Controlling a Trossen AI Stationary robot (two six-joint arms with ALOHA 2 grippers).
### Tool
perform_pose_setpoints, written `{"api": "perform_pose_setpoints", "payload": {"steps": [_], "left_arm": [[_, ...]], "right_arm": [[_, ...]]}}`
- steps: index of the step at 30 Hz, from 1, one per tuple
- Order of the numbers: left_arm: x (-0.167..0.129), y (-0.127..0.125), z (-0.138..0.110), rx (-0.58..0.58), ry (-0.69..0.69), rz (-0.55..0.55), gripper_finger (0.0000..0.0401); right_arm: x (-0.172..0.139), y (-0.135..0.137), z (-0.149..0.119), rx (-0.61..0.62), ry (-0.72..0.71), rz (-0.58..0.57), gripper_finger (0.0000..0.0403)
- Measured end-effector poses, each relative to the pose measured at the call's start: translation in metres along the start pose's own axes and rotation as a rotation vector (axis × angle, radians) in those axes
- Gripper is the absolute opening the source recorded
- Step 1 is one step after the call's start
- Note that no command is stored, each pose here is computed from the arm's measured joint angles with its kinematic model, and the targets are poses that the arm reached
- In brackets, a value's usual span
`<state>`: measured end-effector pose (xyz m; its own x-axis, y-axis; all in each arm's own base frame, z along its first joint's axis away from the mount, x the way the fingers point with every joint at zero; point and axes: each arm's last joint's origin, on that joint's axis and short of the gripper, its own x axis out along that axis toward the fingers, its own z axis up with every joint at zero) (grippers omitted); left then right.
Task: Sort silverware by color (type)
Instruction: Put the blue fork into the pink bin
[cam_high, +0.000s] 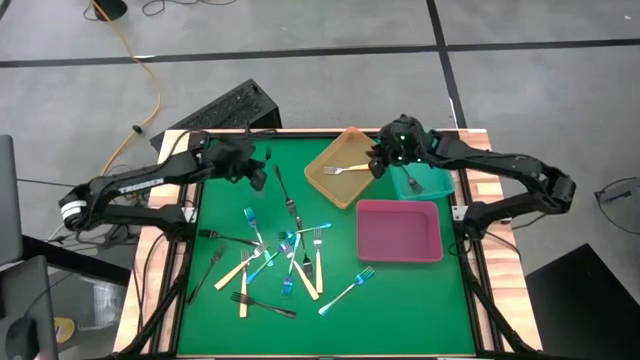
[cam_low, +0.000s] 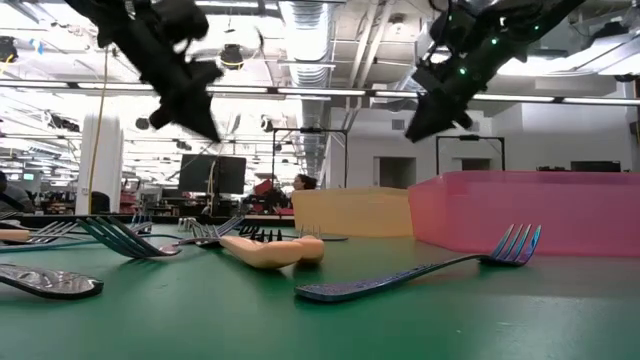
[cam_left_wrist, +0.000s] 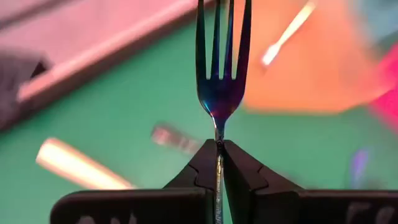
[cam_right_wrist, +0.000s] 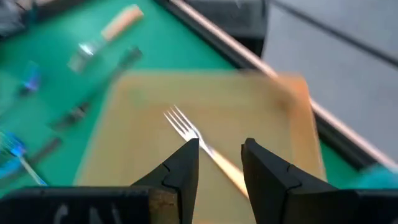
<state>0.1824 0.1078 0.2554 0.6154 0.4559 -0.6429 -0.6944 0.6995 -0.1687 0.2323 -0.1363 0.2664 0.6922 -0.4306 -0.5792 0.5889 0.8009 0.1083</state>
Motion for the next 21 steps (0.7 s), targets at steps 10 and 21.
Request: {"api": "perform_pose_setpoints", "payload": {"steps": [10, 21], "left_arm": [[-0.027, -0.035, 0.021, 0.171, -0.313, -0.301, 0.0000], [-0.026, -0.056, 0.021, 0.300, -0.399, -0.294, 0.0000]], "right_arm": [[-0.011, 0.059, 0.018, -0.292, -0.299, 0.270, 0.0144], [-0.019, 0.098, 0.021, -0.318, -0.451, 0.403, 0.0144]]}}
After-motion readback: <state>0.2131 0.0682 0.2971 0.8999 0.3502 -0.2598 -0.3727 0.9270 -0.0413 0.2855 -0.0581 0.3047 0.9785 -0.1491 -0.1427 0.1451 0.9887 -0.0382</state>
